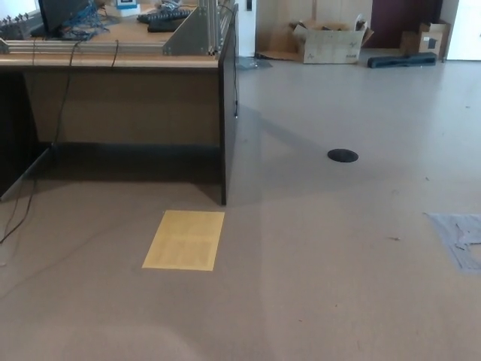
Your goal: The robot extends its left hand to pick up an emotional support dumpling from the palm of a person and brings its hand down by its side. Then it extends its arm again to hand the dumpling back to the person.
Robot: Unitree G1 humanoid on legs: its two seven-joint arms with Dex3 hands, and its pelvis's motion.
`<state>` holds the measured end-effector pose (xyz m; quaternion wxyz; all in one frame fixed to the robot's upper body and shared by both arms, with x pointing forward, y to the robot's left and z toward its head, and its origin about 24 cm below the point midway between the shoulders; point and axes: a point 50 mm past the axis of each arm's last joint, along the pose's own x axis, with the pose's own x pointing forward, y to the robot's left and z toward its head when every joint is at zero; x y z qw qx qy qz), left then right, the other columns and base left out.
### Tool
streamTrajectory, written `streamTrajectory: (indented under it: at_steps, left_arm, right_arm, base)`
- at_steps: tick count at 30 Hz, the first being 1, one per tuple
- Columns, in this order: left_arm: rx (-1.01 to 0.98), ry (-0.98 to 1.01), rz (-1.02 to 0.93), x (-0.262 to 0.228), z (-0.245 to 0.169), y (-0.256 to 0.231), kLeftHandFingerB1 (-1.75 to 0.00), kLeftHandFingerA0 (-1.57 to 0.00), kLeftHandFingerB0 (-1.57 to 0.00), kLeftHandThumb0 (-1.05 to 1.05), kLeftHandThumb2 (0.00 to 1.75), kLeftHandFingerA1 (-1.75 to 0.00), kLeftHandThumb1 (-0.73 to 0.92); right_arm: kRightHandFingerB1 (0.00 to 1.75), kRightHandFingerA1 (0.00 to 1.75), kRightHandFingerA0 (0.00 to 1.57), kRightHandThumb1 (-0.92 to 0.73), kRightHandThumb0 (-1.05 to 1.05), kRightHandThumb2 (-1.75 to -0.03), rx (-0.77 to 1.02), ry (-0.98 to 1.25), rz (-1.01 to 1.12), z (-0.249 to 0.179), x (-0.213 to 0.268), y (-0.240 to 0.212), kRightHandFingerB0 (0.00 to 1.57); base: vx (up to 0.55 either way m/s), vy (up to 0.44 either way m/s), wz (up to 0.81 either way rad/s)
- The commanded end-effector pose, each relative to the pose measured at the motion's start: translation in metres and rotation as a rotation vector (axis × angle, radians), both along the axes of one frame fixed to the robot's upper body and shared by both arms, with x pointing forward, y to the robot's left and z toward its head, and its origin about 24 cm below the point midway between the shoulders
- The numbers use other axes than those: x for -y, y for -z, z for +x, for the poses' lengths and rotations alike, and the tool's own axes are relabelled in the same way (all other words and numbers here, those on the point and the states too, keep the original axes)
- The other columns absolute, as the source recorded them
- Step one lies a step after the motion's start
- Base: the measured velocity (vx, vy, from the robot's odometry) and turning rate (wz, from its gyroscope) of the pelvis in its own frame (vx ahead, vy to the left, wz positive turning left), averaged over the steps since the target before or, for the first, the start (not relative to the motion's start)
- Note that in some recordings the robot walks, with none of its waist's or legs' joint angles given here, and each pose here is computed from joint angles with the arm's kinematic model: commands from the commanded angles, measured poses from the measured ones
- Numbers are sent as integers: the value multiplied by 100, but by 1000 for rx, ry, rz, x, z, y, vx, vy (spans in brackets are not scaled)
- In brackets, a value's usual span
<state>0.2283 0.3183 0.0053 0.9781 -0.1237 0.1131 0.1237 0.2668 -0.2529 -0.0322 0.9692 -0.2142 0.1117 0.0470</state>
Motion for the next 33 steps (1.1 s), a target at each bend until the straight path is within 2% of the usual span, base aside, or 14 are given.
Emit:
streamTrajectory:
  at_steps: [1, 2, 6, 7, 10, 11, 14, 17, 19, 24, 26, 27, 32, 33]
  left_arm:
    - [10, -25, 63, -14, -4, 1, -175, -60, -43, 19, 57, -175, 70]
    - [13, -28, 57, -15, -4, 2, -166, -57, -45, 19, 54, -175, 72]
    - [19, -30, 57, -16, -4, 2, -166, -57, -45, 19, 54, -175, 72]
    - [71, -48, 40, -18, 2, -9, -175, -58, -44, 18, 56, -175, 69]
    - [94, -55, 32, -19, 4, -14, -175, -58, -44, 18, 56, -175, 69]
    - [157, -47, 63, -20, 12, -33, -175, -67, -55, 14, 54, -175, 65]
    - [320, -21, 112, -17, 29, -83, -175, -70, -56, 11, 53, -175, 62]
    - [347, -15, 111, -16, 31, -93, -175, -70, -56, 11, 53, -175, 62]
    - [484, 60, 139, -9, 51, -140, -173, -75, -57, 4, 56, -175, 64]
    - [528, 90, 151, -2, 59, -159, -174, -75, -55, 5, 56, -175, 65]
    - [593, 158, 230, 14, 74, -192, -175, -73, -53, 2, 56, -175, 65]
    - [600, 178, 300, 23, 80, -204, -168, -73, -61, -7, 52, -175, 60]
    - [630, 275, 420, 54, 100, -234, -168, -73, -62, 0, 53, -175, 61]
    - [640, 302, 462, 64, 105, -241, -174, -75, -56, 0, 55, -175, 62]
  right_arm:
    - [42, 46, 63, -81, -77, -65, 7, 21, 1, 0, 5, -2, 57]
    - [42, 46, 63, -81, -76, -65, 5, 23, 4, 0, 4, -1, 58]
    - [42, 46, 63, -81, -76, -65, 6, 24, 8, 0, 4, -1, 58]
    - [42, 46, 62, -81, -77, -65, 8, 18, 3, 1, 4, -2, 57]
    - [42, 46, 62, -81, -77, -65, 10, 16, 1, 1, 4, -3, 57]
    - [43, 47, 63, -81, -76, -65, 16, 18, -1, 1, 5, -3, 58]
    - [43, 46, 62, -81, -75, -65, 21, 19, -5, 1, 6, -5, 57]
    - [43, 46, 62, -81, -75, -65, 20, 20, -5, 1, 6, -5, 57]
    - [42, 46, 62, -82, -76, -65, 17, 20, -12, 2, 7, -5, 56]
    - [42, 46, 62, -82, -76, -65, 15, 24, -9, 1, 8, -4, 56]
    - [42, 45, 61, -81, -76, -65, 9, 23, -9, 1, 8, -4, 56]
    - [42, 45, 61, -82, -76, -65, 11, 21, -13, 1, 8, -4, 56]
    - [42, 45, 62, -82, -77, -64, 13, 19, -14, 2, 8, -6, 57]
    - [47, 51, 59, -68, -83, -78, 14, 19, -12, 2, 8, -6, 53]
  base:
    - [0, 0, 0]
    - [0, 0, 0]
    - [0, 0, 0]
    - [0, 0, 0]
    - [0, 0, 0]
    - [0, 0, 0]
    - [0, 0, 0]
    - [0, 0, 0]
    - [0, 0, 0]
    - [0, 0, 0]
    - [0, 0, 0]
    - [0, 0, 0]
    - [0, 0, 0]
    - [0, 0, 0]
